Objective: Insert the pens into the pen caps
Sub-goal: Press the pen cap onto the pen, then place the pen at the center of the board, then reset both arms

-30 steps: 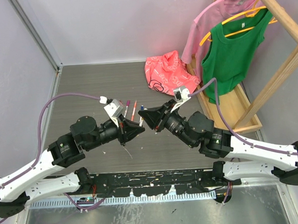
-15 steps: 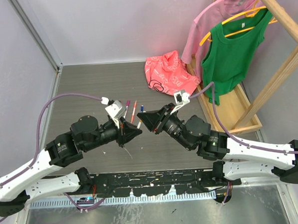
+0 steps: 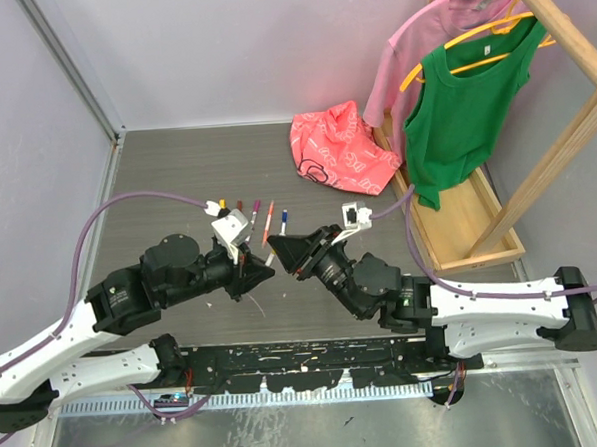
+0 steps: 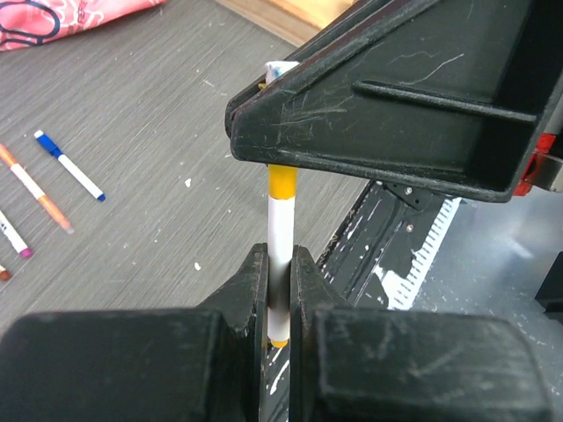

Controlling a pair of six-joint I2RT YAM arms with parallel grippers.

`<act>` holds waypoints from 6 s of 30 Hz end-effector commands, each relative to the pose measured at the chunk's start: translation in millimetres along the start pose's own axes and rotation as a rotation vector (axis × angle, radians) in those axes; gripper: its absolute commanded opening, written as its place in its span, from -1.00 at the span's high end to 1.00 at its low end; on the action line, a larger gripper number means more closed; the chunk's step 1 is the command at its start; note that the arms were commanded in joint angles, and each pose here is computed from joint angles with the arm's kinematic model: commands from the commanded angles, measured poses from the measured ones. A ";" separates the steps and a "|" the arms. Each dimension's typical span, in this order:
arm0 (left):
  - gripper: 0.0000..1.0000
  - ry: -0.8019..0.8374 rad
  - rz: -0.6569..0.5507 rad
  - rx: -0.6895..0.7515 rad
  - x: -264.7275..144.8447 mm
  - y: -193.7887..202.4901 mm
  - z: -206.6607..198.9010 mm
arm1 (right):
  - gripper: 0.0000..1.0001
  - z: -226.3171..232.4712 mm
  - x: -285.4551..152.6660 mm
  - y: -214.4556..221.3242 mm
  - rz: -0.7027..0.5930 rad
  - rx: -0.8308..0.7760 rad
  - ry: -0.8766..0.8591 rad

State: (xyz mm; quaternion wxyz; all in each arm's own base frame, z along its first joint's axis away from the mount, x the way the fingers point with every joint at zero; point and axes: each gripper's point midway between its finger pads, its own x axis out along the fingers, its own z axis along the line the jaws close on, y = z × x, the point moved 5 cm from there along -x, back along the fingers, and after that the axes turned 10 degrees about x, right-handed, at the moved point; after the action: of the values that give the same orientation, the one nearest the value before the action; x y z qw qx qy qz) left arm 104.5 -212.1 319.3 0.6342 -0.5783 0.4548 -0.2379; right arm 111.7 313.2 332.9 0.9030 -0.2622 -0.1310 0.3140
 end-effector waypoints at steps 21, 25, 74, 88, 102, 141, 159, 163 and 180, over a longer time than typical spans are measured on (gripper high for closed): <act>1.00 -0.116 -0.712 -0.026 -56.0 -159.1 12.7 | 1.00 0.4 -48.6 120.4 0.474 -0.135 -0.091; 1.00 -0.093 -0.693 -0.019 -59.3 -151.8 10.1 | 0.99 17.8 -37.3 89.4 0.400 -0.212 -0.106; 1.00 0.152 -0.399 -0.068 -35.5 -66.8 -18.5 | -0.18 -20.7 -58.5 -51.5 0.046 -0.343 0.101; 1.00 -0.218 -0.011 -0.170 33.0 -11.6 23.0 | -0.48 -176.2 -28.2 -46.2 0.199 -0.254 0.555; 1.00 -0.409 0.303 -0.228 155.9 45.2 59.9 | -0.99 -201.5 -84.7 -60.0 0.115 -0.120 0.575; 0.84 -0.654 0.619 -0.375 260.8 150.5 153.6 | -0.99 -190.0 -92.5 -55.9 0.159 -0.086 0.501; 0.44 -0.663 0.622 -0.401 258.7 160.1 157.2 | -0.99 -189.7 -97.6 -54.5 0.172 -0.075 0.502; 0.40 -0.631 0.567 -0.419 255.9 138.3 156.5 | -0.99 -187.0 -98.0 -57.3 0.171 -0.094 0.497; 0.11 -0.566 0.227 -0.248 137.0 -3.5 139.6 | -0.99 -179.7 -108.5 -111.8 -0.106 -0.194 0.604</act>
State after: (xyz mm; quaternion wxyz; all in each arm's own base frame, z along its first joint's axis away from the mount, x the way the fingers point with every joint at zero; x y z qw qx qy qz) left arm 307.6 -287.3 235.4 0.6520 -0.6454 0.3840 0.1048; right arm 147.5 113.8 212.2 0.8719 -0.4189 0.1141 0.2266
